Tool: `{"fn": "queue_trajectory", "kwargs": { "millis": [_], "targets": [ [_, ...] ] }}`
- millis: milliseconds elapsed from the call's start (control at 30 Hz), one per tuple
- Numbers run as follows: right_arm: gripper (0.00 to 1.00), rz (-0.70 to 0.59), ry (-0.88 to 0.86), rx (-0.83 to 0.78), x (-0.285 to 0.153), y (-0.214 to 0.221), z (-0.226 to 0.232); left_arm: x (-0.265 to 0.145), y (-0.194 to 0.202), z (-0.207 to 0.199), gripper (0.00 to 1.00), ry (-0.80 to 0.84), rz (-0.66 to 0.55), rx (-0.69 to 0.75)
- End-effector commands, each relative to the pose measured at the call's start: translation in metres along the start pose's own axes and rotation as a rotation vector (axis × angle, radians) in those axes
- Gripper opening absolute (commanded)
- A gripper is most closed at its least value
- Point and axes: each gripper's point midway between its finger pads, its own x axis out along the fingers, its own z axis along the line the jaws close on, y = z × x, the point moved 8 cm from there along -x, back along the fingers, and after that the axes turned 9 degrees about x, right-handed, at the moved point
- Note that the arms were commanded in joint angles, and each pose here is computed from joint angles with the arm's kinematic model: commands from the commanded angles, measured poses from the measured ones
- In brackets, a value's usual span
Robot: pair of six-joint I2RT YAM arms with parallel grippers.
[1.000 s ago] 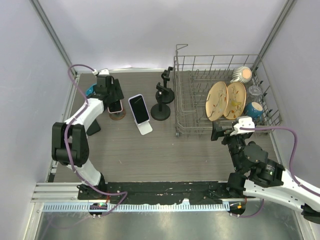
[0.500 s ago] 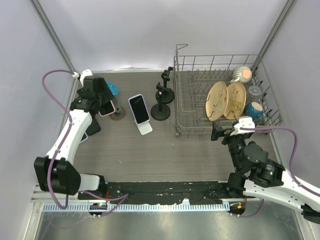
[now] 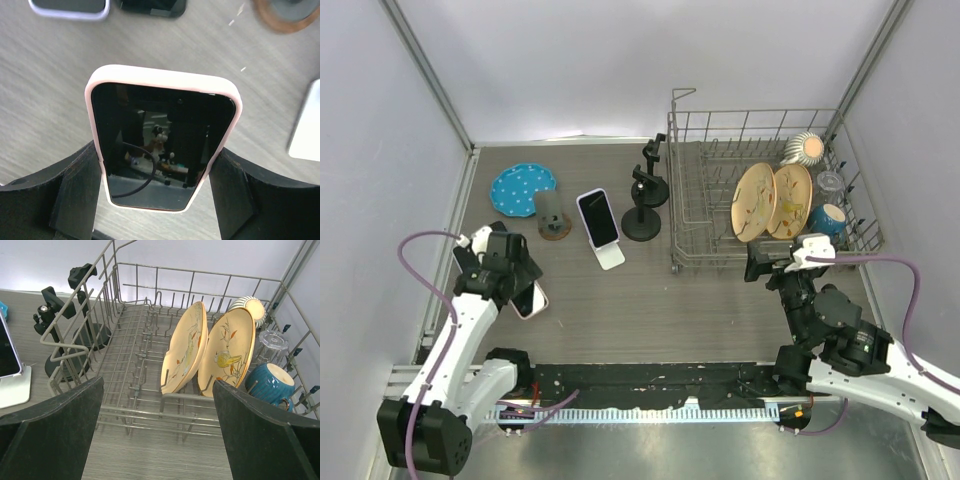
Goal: Remove the phone from the phone stand
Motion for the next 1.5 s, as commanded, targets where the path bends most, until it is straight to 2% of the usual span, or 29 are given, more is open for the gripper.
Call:
{"fn": "queue_trajectory", "kwargs": {
  "millis": [0, 200, 467, 667, 700, 867, 967, 1133, 1167, 1467],
  "targets": [
    [0.95, -0.035, -0.002, 0.067, -0.003, -0.011, -0.005, 0.013, 0.027, 0.0, 0.2, 0.01, 0.086, -0.078],
    [0.95, -0.046, 0.0, 0.09, -0.006, -0.013, -0.009, 0.037, 0.048, -0.001, 0.22, -0.019, 0.157, -0.101],
    [0.95, -0.051, 0.005, 0.1, -0.007, -0.014, -0.012, 0.063, 0.056, -0.013, 0.27, -0.021, 0.188, -0.138],
    [0.95, -0.063, 0.007, 0.121, -0.01, -0.016, -0.017, 0.075, 0.062, -0.012, 0.38, -0.049, 0.19, -0.136],
    [0.95, -0.062, 0.007, 0.12, -0.01, -0.016, -0.017, 0.076, 0.062, -0.012, 0.42, -0.053, 0.184, -0.135],
    [0.95, -0.062, 0.007, 0.12, -0.01, -0.016, -0.016, 0.08, 0.056, -0.014, 0.47, -0.059, 0.152, -0.136],
    [0.95, -0.063, 0.009, 0.12, -0.01, -0.016, -0.017, 0.083, 0.057, -0.016, 0.62, -0.064, 0.172, -0.121],
    [0.95, -0.064, 0.01, 0.121, -0.01, -0.016, -0.018, 0.084, 0.059, -0.018, 0.75, -0.041, 0.187, -0.112],
    [0.95, -0.064, 0.012, 0.123, -0.01, -0.016, -0.018, 0.082, 0.056, -0.018, 0.83, -0.035, 0.176, -0.116],
    [0.95, -0.061, 0.018, 0.113, -0.009, -0.015, -0.017, 0.07, 0.045, -0.021, 0.97, 0.026, 0.122, -0.135]
  ]
}}
